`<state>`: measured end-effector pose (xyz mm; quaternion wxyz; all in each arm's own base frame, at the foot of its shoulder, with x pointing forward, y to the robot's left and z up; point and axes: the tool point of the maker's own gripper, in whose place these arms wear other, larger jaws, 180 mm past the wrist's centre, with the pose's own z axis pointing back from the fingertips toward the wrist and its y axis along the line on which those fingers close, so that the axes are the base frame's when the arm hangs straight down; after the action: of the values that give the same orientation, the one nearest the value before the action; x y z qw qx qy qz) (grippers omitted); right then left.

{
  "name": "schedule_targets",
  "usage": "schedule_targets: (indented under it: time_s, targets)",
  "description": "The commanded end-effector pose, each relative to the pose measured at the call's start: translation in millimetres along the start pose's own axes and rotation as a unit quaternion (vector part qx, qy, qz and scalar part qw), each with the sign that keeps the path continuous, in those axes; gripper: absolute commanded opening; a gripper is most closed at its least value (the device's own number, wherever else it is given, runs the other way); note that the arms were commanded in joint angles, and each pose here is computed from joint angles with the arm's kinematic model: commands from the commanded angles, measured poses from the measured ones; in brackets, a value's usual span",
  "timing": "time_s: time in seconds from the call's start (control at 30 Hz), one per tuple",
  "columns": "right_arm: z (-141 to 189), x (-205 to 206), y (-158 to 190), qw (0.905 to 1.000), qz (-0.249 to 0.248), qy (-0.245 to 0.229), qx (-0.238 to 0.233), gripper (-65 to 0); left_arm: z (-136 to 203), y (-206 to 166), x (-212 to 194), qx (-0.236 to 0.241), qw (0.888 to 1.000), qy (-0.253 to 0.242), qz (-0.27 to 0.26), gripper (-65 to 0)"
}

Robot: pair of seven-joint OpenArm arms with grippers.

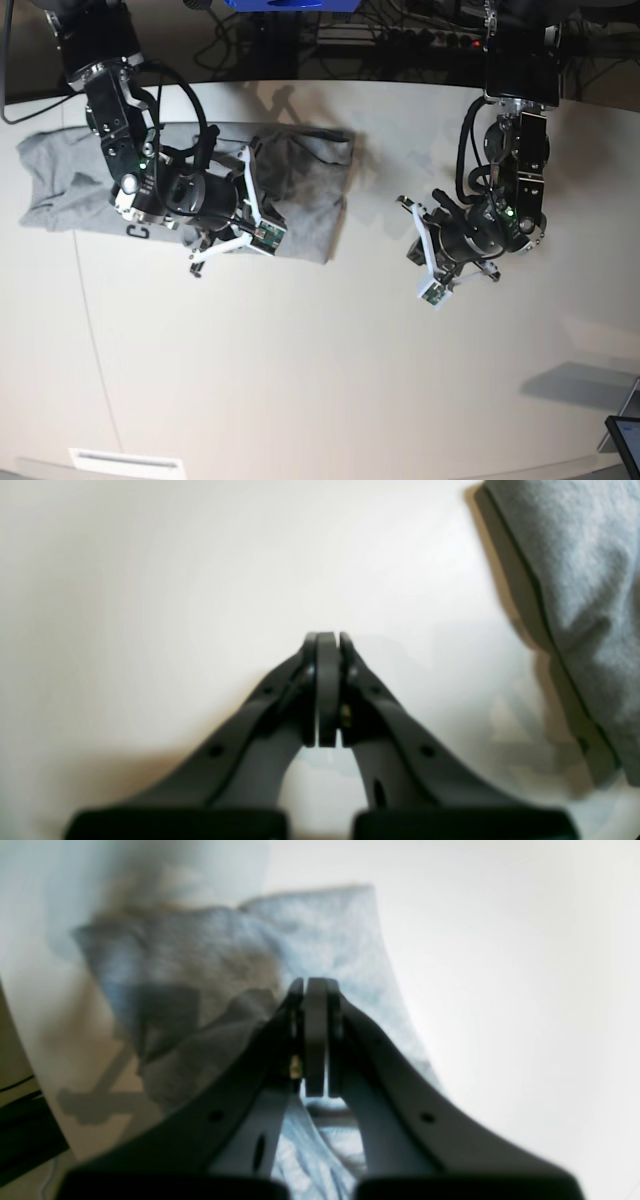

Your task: Fold the T-shirt properly

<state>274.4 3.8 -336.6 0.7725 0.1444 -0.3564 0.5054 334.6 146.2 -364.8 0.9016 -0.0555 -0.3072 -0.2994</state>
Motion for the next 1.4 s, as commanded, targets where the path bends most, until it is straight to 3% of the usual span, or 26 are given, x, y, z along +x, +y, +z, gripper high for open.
schedule_targets:
  time_s: [0.0, 0.27, 0.5, 0.83, 1.1, 1.37]
  targets:
    - [0, 17, 0, 0.9996, 0.003, -0.027, 0.002, -64.9, 7, 8, 14, 0.010, 1.000, -0.021, -0.005, -65.0]
    - [-9, -3, 14, 0.9996, -0.017, -0.004, 0.023, -64.9, 7, 10, 15, 0.012, 1.000, -0.021, -0.006, -65.0]
    - [-1, -46, 31, 0.9973, -0.028, 0.057, 0.036, -64.9, 7, 11, 16, 0.014, 1.000, -0.022, -0.007, -65.0]
    - [33, -89, 25, 0.9925, -0.066, 0.104, -0.003, -64.9, 7, 11, 16, 0.014, 1.000, -0.022, -0.007, -65.0]
    - [52, -128, 29, 0.9824, -0.112, 0.148, -0.019, -64.9, 7, 11, 16, 0.013, 1.000, -0.022, -0.006, -65.0]
    - [65, -109, -2, 0.9859, -0.085, 0.130, -0.061, -64.9, 7, 10, 17, 0.013, 1.000, -0.023, -0.006, -65.0]
